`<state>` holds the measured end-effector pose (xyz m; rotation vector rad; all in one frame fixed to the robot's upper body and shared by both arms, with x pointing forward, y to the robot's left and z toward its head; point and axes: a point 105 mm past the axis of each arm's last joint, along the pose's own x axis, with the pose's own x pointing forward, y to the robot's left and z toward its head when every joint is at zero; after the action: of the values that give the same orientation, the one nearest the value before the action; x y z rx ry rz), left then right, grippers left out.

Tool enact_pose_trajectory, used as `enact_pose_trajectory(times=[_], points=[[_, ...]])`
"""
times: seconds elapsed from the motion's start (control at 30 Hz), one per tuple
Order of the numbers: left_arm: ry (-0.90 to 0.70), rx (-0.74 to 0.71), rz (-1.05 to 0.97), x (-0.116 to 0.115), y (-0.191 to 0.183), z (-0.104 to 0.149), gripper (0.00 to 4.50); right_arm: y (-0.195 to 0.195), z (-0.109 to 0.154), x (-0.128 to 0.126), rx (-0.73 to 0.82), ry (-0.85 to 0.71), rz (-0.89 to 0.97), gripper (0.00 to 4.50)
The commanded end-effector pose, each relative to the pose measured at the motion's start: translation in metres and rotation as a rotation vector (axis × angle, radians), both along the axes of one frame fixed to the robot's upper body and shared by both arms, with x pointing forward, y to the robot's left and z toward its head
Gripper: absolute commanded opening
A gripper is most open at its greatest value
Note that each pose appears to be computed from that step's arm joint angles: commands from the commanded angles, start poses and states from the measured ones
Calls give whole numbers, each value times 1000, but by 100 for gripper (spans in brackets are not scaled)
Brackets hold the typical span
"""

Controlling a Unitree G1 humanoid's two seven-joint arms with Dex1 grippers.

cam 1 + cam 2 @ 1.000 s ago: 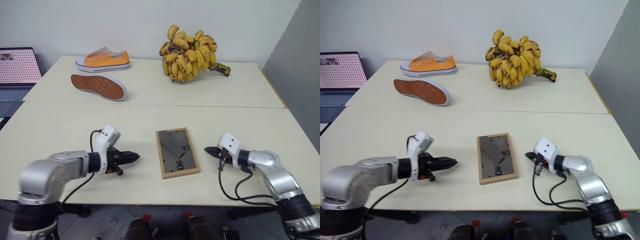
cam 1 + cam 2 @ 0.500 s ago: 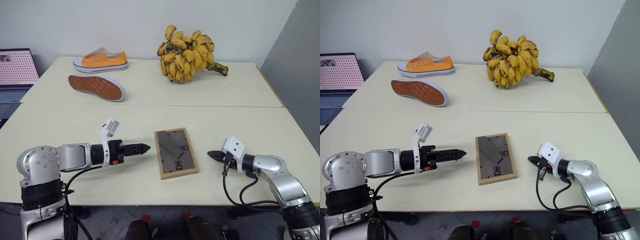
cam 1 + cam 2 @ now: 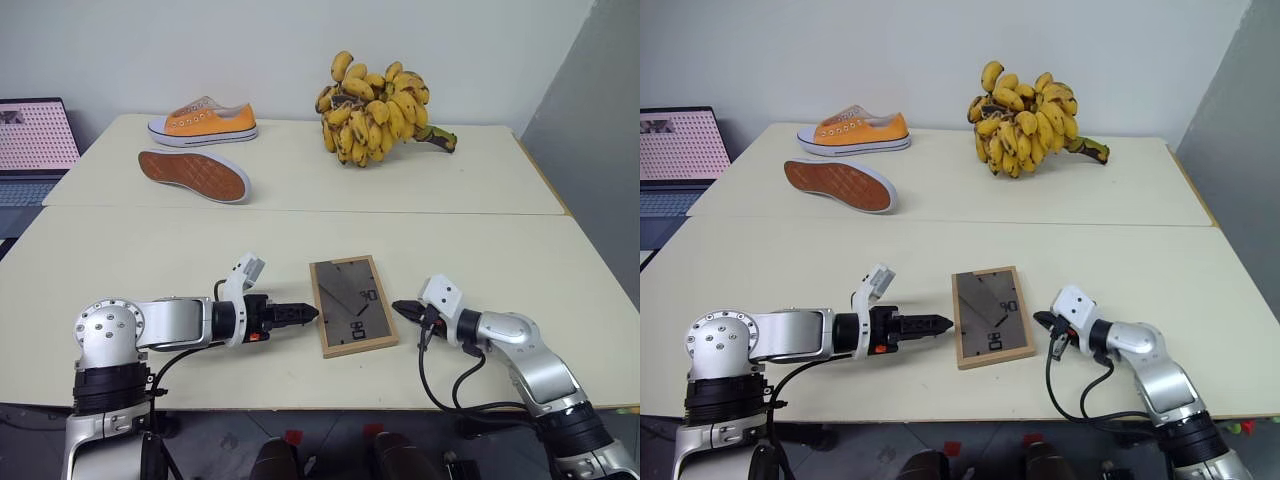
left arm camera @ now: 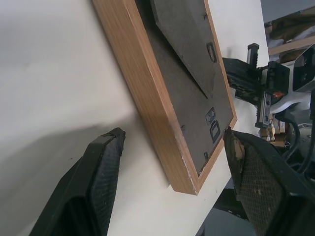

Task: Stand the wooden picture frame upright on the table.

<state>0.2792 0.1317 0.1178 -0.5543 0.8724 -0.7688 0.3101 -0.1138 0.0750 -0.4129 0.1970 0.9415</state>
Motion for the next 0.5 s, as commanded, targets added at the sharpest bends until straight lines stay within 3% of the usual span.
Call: enact_pose_trajectory(times=[0.03,0.17,0.5], points=[[32,-60,-14,-1,-10,7,342,10,4,-2,8,-12,13,0],[99,-69,-30,-8,-11,5,342,15,7,-1,25,-14,3,0],[104,-67,-15,0,-11,7,342,24,12,2,63,-16,-18,0]])
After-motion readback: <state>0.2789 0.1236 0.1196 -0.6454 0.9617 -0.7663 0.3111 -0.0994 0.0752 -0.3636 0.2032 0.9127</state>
